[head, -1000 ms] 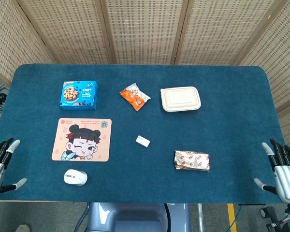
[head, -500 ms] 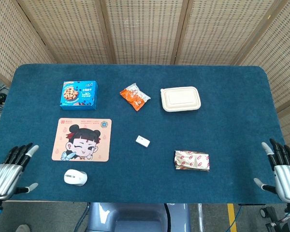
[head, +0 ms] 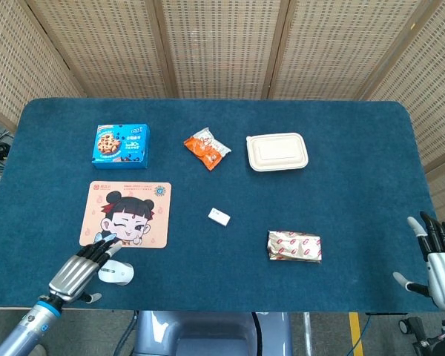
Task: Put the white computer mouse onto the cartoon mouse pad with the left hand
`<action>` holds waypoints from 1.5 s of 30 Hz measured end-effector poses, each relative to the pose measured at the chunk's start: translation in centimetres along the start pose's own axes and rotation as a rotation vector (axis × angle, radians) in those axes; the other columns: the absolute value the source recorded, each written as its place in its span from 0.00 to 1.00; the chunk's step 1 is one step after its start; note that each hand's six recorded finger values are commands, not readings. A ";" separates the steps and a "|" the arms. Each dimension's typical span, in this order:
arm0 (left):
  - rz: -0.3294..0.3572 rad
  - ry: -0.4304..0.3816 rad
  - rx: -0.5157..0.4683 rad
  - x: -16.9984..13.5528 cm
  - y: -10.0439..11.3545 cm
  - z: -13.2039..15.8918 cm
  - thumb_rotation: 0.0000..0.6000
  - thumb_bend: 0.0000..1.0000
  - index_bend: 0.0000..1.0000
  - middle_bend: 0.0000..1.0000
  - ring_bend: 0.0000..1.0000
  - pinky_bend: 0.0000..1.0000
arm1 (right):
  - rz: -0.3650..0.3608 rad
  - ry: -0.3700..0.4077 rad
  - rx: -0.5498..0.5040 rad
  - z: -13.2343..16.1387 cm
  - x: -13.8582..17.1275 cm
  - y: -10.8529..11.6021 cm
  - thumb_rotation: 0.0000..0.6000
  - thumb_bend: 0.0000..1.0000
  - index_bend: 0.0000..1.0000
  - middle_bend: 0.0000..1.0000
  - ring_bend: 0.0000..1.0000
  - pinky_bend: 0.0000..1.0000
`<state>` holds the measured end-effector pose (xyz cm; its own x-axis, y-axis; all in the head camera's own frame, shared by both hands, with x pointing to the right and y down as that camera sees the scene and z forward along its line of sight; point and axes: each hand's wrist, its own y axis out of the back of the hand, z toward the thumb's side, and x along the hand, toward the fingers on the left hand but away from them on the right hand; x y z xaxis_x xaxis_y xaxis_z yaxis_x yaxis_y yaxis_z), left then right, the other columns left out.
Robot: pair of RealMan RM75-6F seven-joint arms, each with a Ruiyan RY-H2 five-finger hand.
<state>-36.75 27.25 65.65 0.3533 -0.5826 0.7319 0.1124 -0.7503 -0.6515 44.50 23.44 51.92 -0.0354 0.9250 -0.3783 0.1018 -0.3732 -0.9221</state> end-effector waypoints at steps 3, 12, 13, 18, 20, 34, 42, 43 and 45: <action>-0.017 -0.008 0.013 0.7 -0.3 0.3 1.00 0.02 0.12 0.06 0.06 0.21 | -0.002 -0.005 -0.002 -0.2 -0.1 0.1 1.00 0.00 0.00 0.00 0.00 0.00; -0.047 -0.032 0.098 2.9 -0.8 1.2 1.00 0.05 0.34 0.28 0.26 0.34 | -0.005 -0.018 -0.001 -0.5 -0.3 0.2 1.00 0.00 0.00 0.00 0.00 0.00; -0.044 -0.036 0.108 3.1 -0.8 1.4 1.00 0.06 0.37 0.31 0.28 0.35 | -0.005 -0.020 0.000 -0.6 -0.3 0.2 1.00 0.00 0.00 0.00 0.00 0.00; -0.019 -0.042 0.138 3.9 -0.3 1.4 1.00 0.13 0.46 0.39 0.35 0.40 | -0.003 -0.026 0.003 -0.7 -0.4 0.1 1.00 0.00 0.00 0.00 0.00 0.00; -0.015 -0.048 0.150 4.1 0.0 1.4 1.00 0.13 0.48 0.40 0.36 0.41 | -0.004 -0.028 0.004 -0.8 -0.4 0.1 1.00 0.00 0.00 0.00 0.00 0.00; 0.198 -0.314 0.360 5.9 4.9 -0.3 1.00 0.15 0.55 0.46 0.39 0.42 | 0.003 -0.094 0.034 -1.9 -1.2 -0.5 1.00 0.00 0.00 0.00 0.00 0.00; 0.289 -0.459 0.671 7.6 8.9 -5.4 1.00 0.17 0.56 0.46 0.39 0.42 | 0.009 -0.157 0.063 -3.1 -2.1 -1.0 1.00 0.00 0.00 0.00 0.00 0.00; 0.290 -0.474 0.705 7.9 9.4 -5.8 1.00 0.17 0.56 0.46 0.39 0.42 | 0.008 -0.164 0.069 -3.2 -2.2 -1.1 1.00 0.00 0.00 0.00 0.00 0.00; 0.288 -0.505 0.763 8.4 10.4 -6.4 1.00 0.17 0.56 0.46 0.39 0.42 | 0.009 -0.179 0.082 -3.4 -2.3 -1.2 1.00 0.00 0.00 0.00 0.00 0.00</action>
<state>-38.55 12.59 66.33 0.8005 -0.3752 0.4673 0.4704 -0.0896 -0.8779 47.87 21.98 54.21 -0.2122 0.8969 -0.3879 0.0213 -0.3926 -0.9195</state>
